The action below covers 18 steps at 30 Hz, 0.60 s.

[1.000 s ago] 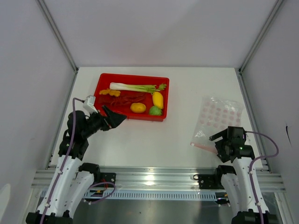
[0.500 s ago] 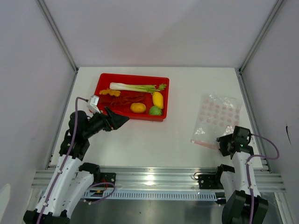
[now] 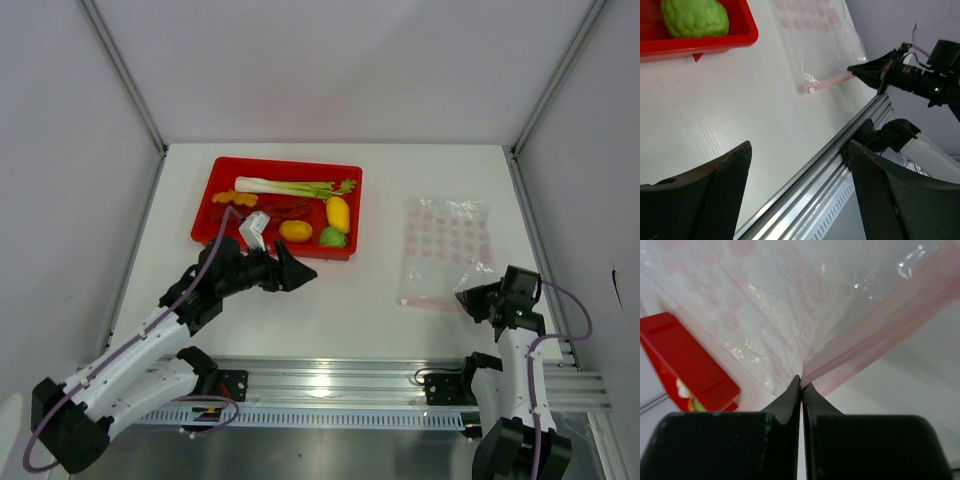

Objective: Place the food in the zip-top bag and seal the zipper
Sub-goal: Pick up the zipper food storage bag at the center of the board.

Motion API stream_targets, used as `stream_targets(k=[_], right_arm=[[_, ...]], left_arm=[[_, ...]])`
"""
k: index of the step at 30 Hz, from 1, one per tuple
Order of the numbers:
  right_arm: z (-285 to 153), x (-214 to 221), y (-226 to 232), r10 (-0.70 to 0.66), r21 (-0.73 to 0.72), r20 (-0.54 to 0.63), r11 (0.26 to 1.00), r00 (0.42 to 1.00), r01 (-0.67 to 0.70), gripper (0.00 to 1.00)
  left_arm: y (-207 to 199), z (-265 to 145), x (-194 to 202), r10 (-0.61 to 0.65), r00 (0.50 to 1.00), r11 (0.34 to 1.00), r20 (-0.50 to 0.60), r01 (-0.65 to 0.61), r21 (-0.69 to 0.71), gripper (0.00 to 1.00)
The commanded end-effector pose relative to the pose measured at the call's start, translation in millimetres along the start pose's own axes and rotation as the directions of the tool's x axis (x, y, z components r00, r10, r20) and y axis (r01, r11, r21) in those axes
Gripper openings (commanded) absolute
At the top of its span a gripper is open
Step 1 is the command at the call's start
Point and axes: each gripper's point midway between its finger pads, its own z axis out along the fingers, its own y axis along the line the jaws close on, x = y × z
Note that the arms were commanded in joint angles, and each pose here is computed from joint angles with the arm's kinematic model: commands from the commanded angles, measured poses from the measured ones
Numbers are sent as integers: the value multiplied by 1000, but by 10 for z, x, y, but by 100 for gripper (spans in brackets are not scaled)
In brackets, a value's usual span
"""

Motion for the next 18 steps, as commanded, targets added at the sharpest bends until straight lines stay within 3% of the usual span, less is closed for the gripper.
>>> stream_targets(k=[1,6,14,18], right_arm=[[-172,141,417,82,-133,-124,986,989,-99,0],[-354,154,941,137,-296,-205,935,969,-195,0],[-539,8,1407,229,-388,-261,865,938,-319,0],[-523,4,1495,314,-394,-323,813,893,-428,0]], left_arm=[[-226,182,-71,13,999,998,49,-16,57,80],[-257,497,135,-9,1000,997,7,9,77,79],[-702,872,316,0,999,985,-40,6,171,76],[-928,1104,426,-66,992,970,-108,89,225,75]])
